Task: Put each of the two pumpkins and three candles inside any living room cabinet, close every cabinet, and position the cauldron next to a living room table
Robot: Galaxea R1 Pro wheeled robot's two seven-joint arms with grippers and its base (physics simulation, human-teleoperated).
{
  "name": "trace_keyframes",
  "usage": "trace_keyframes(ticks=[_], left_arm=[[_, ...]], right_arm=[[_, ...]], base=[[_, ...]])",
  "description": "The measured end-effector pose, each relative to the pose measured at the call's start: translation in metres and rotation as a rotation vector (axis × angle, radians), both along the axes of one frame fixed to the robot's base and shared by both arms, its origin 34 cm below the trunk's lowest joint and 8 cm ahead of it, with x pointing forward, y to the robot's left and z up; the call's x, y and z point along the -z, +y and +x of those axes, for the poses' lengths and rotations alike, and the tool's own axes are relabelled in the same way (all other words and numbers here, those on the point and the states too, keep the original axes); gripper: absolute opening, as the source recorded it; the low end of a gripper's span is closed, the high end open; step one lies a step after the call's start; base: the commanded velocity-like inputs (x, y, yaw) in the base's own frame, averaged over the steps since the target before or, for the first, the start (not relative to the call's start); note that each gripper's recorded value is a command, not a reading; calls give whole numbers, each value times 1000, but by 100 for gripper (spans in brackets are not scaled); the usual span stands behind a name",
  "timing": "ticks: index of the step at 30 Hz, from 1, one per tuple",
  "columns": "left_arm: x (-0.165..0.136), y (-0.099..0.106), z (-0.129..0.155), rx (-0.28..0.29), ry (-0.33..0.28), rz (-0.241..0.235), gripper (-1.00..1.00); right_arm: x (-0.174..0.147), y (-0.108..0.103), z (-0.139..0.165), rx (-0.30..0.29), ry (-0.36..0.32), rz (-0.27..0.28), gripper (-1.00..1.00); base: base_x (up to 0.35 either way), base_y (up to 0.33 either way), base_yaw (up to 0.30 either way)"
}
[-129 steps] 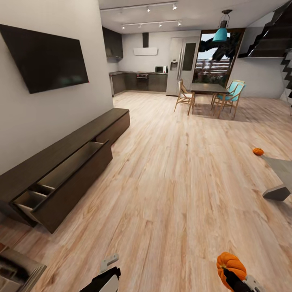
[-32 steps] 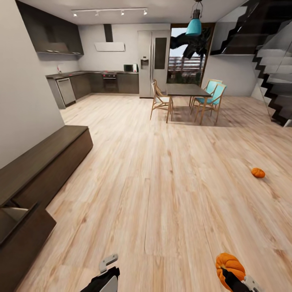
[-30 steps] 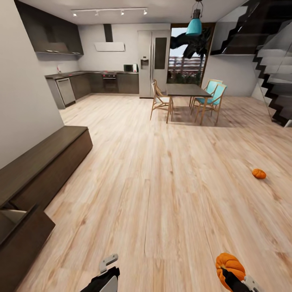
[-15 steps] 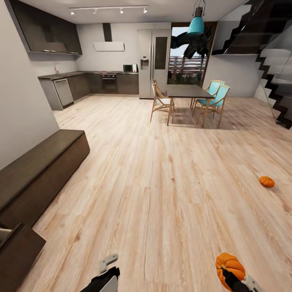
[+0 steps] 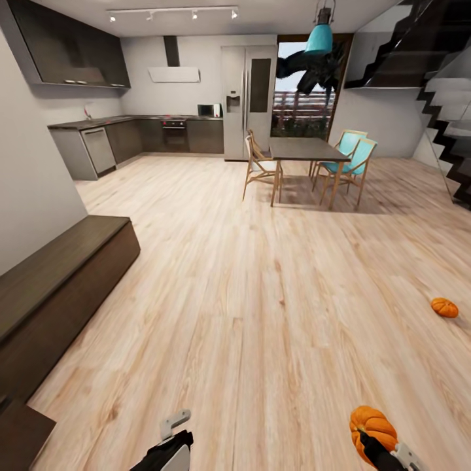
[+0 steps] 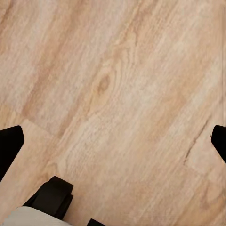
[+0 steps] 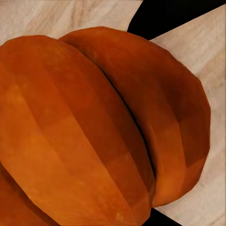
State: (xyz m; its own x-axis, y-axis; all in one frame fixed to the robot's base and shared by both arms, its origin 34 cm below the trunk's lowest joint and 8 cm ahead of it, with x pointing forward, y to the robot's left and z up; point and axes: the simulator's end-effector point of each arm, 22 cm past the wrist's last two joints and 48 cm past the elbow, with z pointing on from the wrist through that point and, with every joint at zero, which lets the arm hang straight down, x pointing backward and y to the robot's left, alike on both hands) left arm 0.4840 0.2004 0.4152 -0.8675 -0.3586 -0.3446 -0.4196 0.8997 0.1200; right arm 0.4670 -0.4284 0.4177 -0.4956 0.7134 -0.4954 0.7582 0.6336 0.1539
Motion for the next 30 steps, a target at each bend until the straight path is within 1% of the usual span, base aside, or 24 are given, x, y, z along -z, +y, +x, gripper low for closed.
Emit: trace_keyframes(ticks=[5,12,17,23,30], left_arm=[[0,0,0,0,0,0,100],[0,0,0,0,0,-1,100],[0,0,0,0,0,0,100],[0,0,0,0,0,0,100],[1,0,-1,0,2,0,100]], right_arm=[[1,0,-2,3,-2,-9,-100],[1,0,-2,11,-4,-4,-100],[2,2,-3,-1,6,-1,-100],[2,1,-3,9,1,2,-100],[2,1,-4,11,1,2,-100]], base=[[350,0,0],[350,0,0],[350,0,0],[350,0,-9],[350,0,-223]])
